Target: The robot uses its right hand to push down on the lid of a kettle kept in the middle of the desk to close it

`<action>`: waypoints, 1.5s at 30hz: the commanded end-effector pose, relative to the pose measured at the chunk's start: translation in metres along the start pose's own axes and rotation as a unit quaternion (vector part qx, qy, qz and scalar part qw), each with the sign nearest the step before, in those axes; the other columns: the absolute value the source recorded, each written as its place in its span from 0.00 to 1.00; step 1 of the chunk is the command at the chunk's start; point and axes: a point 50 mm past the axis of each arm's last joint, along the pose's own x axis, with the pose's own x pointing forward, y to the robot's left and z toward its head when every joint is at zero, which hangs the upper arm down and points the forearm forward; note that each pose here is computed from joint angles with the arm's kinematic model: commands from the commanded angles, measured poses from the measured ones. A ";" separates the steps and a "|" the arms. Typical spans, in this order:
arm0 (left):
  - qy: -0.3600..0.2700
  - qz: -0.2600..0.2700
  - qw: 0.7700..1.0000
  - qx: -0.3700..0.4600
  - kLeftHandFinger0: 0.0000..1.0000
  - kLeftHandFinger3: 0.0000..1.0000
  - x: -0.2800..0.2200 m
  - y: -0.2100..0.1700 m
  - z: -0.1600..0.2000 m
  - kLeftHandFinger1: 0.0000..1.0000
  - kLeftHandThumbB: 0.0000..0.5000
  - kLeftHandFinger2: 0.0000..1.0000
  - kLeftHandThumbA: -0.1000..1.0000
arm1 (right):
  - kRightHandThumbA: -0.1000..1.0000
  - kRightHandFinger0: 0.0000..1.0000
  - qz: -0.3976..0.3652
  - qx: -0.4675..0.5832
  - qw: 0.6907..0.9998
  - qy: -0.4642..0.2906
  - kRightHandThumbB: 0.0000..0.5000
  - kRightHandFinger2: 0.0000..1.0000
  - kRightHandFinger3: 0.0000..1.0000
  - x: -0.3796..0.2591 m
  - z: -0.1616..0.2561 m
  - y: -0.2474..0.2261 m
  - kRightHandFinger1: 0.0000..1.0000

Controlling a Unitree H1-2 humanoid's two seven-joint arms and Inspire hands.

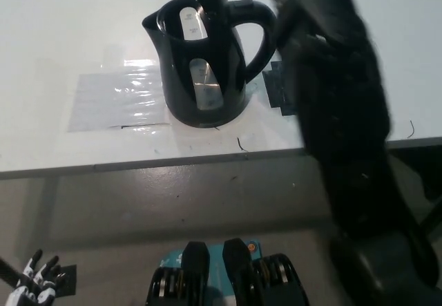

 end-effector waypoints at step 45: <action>0.012 -0.008 1.000 -0.013 1.00 1.00 -0.048 0.001 -0.010 1.00 0.36 0.90 0.29 | 0.47 1.00 -0.053 0.144 0.987 0.045 0.00 1.00 1.00 0.039 -0.023 0.017 1.00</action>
